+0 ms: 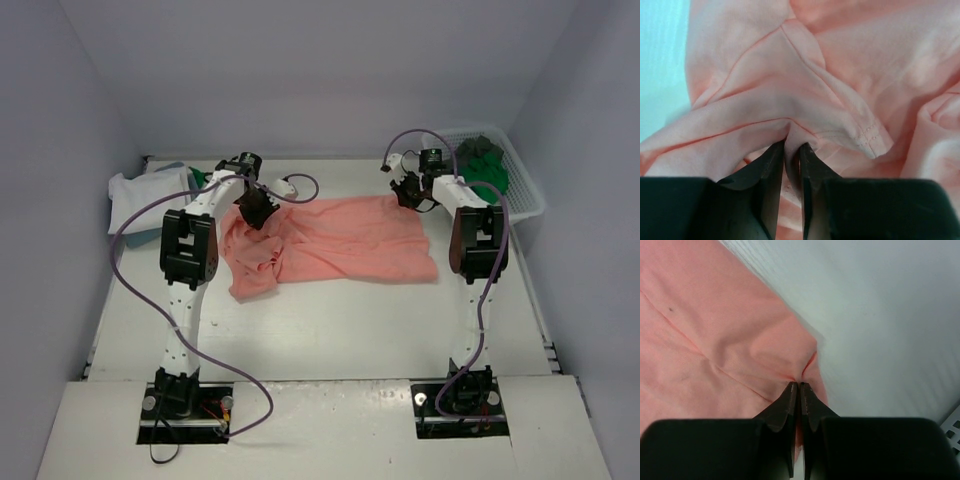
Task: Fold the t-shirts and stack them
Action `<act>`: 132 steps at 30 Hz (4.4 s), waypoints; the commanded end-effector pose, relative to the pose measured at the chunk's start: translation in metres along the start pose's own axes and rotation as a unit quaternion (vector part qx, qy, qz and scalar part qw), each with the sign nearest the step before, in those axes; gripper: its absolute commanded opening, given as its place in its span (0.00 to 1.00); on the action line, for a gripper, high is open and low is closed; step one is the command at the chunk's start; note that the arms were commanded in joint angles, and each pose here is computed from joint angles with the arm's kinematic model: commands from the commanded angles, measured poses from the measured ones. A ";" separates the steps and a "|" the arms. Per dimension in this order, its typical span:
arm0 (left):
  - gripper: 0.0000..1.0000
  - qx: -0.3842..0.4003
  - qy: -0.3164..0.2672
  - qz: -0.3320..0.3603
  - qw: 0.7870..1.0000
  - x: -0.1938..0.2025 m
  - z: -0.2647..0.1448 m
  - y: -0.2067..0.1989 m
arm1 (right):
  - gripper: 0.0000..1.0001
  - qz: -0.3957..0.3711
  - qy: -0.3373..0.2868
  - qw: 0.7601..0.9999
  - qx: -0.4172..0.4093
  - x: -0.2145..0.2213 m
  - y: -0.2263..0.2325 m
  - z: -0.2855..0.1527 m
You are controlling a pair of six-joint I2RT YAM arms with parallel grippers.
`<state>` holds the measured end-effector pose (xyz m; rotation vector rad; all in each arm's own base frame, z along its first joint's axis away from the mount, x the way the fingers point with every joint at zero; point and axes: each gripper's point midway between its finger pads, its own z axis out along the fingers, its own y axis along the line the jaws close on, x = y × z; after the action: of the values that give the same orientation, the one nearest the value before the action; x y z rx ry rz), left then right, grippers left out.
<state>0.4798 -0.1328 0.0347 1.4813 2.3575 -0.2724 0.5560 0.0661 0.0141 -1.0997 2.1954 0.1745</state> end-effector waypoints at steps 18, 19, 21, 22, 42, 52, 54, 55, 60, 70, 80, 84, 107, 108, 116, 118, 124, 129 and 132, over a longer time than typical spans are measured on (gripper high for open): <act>0.07 -0.197 -0.123 -0.033 0.972 -0.071 -0.095 0.069 | 0.00 0.042 0.019 0.999 0.007 0.000 0.024 -0.003; 0.07 -0.199 -0.126 -0.033 0.971 -0.072 -0.098 0.069 | 0.00 0.045 0.018 0.999 0.013 0.000 0.021 -0.004; 0.07 -0.200 -0.127 -0.036 0.971 -0.073 -0.099 0.069 | 0.00 0.048 0.014 0.998 0.023 -0.002 0.018 -0.006; 0.07 -0.199 -0.126 -0.037 0.971 -0.072 -0.099 0.068 | 0.00 0.046 0.009 0.999 0.026 -0.006 0.018 -0.009; 0.07 -0.252 -0.172 -0.081 0.949 -0.084 -0.174 0.062 | 0.00 0.091 -0.042 0.978 0.181 -0.031 -0.022 -0.091; 0.07 -0.255 -0.177 -0.087 0.947 -0.076 -0.196 0.044 | 0.00 0.092 -0.051 0.977 0.184 -0.030 -0.015 -0.109; 0.07 -0.257 -0.179 -0.088 0.946 -0.076 -0.203 0.040 | 0.00 0.088 -0.053 0.978 0.181 -0.031 -0.011 -0.113; 0.08 -0.256 -0.177 -0.091 0.946 -0.073 -0.204 0.038 | 0.00 0.086 -0.053 0.979 0.179 -0.030 -0.009 -0.113; 0.07 -0.257 -0.182 -0.097 0.944 -0.065 -0.219 0.025 | 0.00 0.075 -0.065 0.980 0.174 -0.032 0.002 -0.128; 0.07 -0.235 -0.174 -0.103 0.951 -0.036 -0.226 -0.017 | 0.00 0.068 -0.079 0.979 0.177 -0.031 0.019 -0.155; 0.07 -0.218 -0.183 -0.099 0.953 -0.013 -0.237 -0.060 | 0.00 0.053 -0.073 0.984 0.157 -0.029 0.042 -0.166; 0.07 -0.202 -0.184 -0.098 0.957 -0.011 -0.229 -0.066 | 0.00 0.053 -0.066 0.985 0.149 -0.027 0.047 -0.158; 0.42 -0.059 -0.185 0.013 0.981 -0.051 -0.084 -0.063 | 0.00 0.053 -0.046 0.992 0.109 -0.022 0.066 -0.122; 0.42 -0.060 -0.187 0.014 0.980 -0.052 -0.083 -0.061 | 0.00 0.054 -0.045 0.992 0.108 -0.020 0.066 -0.122; 0.45 -0.087 -0.188 0.036 0.978 -0.056 -0.070 -0.052 | 0.00 0.055 -0.045 0.993 0.096 -0.022 0.071 -0.115; 0.45 -0.081 -0.179 0.034 0.980 -0.053 -0.062 -0.051 | 0.00 0.053 -0.045 0.993 0.095 -0.023 0.072 -0.114; 0.45 -0.060 -0.184 0.025 0.981 -0.058 -0.054 -0.052 | 0.00 0.052 -0.043 0.993 0.095 -0.023 0.072 -0.113; 0.45 -0.066 -0.183 0.028 0.981 -0.060 -0.051 -0.047 | 0.00 0.054 -0.044 0.993 0.091 -0.023 0.073 -0.111; 0.30 -0.079 -0.182 0.029 0.980 -0.062 -0.052 -0.041 | 0.00 0.055 -0.041 0.994 0.088 -0.020 0.075 -0.108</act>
<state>0.4292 -0.1736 0.0583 1.3147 2.1475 -0.3671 0.4429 0.0753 0.0832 -0.8600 2.2105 0.0558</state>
